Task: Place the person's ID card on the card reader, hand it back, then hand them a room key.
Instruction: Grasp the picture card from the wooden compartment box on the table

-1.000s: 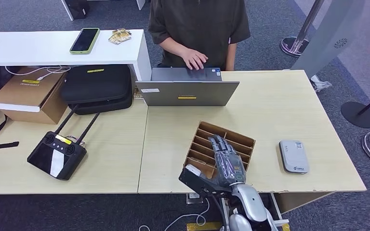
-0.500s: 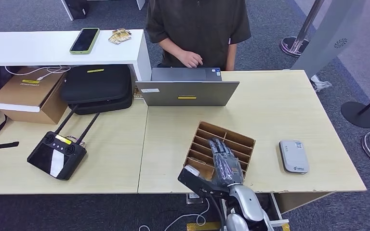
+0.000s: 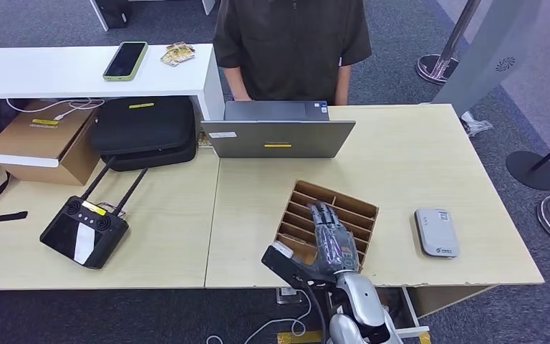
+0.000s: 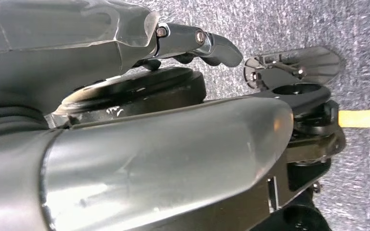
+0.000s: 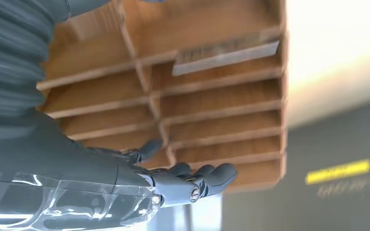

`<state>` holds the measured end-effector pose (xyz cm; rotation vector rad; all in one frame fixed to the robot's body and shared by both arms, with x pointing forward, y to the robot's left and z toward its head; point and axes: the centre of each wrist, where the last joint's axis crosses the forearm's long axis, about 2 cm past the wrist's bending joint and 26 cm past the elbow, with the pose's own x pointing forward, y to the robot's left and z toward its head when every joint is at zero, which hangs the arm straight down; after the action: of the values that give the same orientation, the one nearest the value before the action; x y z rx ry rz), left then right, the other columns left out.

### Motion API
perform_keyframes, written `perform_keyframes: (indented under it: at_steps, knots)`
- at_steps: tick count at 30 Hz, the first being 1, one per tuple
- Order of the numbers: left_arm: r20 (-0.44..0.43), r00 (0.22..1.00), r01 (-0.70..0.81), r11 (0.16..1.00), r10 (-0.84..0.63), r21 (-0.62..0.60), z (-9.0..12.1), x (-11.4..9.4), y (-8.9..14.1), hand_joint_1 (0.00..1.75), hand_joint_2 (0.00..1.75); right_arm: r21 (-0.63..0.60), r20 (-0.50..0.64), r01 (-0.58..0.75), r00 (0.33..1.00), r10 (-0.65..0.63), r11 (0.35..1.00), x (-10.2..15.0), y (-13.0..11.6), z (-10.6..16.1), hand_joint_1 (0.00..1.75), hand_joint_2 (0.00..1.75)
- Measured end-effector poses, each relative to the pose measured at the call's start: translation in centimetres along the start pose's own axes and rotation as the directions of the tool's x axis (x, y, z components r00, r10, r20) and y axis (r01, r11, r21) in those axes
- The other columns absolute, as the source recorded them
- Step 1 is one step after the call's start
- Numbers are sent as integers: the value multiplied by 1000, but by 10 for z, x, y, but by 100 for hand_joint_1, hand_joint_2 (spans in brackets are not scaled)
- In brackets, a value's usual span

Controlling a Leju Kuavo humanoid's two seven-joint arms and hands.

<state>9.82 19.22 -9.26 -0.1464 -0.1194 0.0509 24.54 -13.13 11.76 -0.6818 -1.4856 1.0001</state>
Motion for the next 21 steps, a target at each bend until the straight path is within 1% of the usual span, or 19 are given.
perform_keyframes:
  at_steps: [4, 8, 11, 18, 21]
  knots:
    - [14, 1000, -4, 1000, 4, 0, 0, 0, -1, 0, 0, -35, -10, -33, 999, 33, 999, 1, -2, 0, 0, 175]
    - [36, 999, -10, 1000, 10, 5, 0, -2, -1, 0, 0, -131, -17, -103, 995, 101, 986, 5, -13, 3, 0, 175]
    - [46, 999, -14, 1000, 13, 10, 0, -2, -2, 0, 0, -175, -20, -134, 991, 133, 975, 8, -20, 6, 0, 175]
    - [50, 999, -19, 1000, 18, 18, 0, -2, -4, 0, 0, -224, -36, -167, 986, 163, 960, 8, -27, 8, 0, 175]
    - [48, 999, -24, 1000, 23, 17, 0, -2, -4, 0, 0, -188, -18, -149, 989, 148, 971, 9, -29, 10, 0, 175]
